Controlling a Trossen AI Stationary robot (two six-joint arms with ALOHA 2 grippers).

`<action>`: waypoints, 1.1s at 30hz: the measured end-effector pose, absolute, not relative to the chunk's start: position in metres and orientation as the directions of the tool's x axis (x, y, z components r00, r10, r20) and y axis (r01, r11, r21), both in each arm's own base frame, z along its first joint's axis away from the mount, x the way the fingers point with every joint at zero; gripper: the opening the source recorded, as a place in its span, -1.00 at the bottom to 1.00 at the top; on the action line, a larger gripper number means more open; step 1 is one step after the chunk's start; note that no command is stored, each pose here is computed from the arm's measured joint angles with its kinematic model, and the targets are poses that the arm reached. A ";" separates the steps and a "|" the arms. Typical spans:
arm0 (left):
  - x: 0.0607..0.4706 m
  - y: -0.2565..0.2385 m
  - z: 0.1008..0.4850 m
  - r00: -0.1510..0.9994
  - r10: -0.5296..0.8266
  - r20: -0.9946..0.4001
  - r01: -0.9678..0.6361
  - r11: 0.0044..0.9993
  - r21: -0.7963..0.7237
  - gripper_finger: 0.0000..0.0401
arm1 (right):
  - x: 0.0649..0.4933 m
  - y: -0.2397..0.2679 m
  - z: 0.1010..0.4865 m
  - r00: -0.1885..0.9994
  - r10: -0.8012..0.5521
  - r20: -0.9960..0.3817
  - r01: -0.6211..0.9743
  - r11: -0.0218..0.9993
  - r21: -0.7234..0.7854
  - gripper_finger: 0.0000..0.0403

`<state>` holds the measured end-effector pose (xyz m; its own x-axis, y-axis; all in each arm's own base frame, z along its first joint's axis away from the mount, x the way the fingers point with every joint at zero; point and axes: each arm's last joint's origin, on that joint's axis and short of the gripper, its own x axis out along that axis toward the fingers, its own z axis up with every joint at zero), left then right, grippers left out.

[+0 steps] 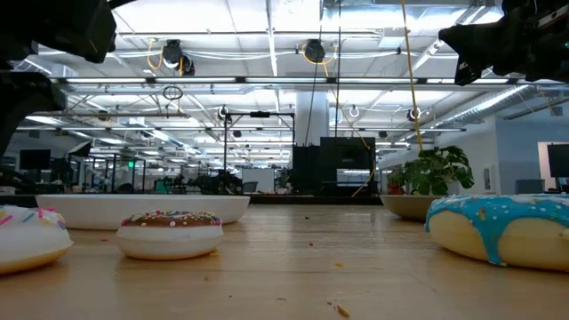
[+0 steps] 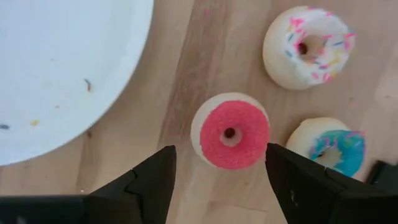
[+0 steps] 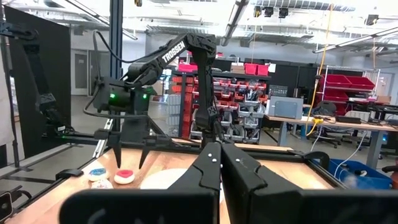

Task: Pick & Place donuts
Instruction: Put the small orange donut on the white plate

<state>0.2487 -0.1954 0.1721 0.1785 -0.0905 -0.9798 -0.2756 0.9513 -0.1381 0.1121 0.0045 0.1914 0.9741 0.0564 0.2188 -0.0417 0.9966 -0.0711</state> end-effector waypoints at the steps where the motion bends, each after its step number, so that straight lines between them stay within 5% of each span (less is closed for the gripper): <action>1: 0.250 -0.196 0.172 0.189 -0.093 -0.978 -0.269 0.952 -0.143 0.24 | 0.112 0.005 0.191 0.974 0.056 0.219 -0.042 0.997 -0.071 -1.00; 18: 0.255 -0.200 0.154 0.162 -0.081 -0.983 -0.259 0.958 -0.122 0.71 | 0.112 0.005 0.191 0.974 0.056 0.218 -0.042 0.997 -0.071 -1.00; 33: 0.257 -0.202 0.149 0.167 -0.068 -0.984 -0.258 0.960 -0.110 0.74 | 0.112 0.004 0.191 0.975 0.056 0.214 -0.042 0.997 -0.071 -1.00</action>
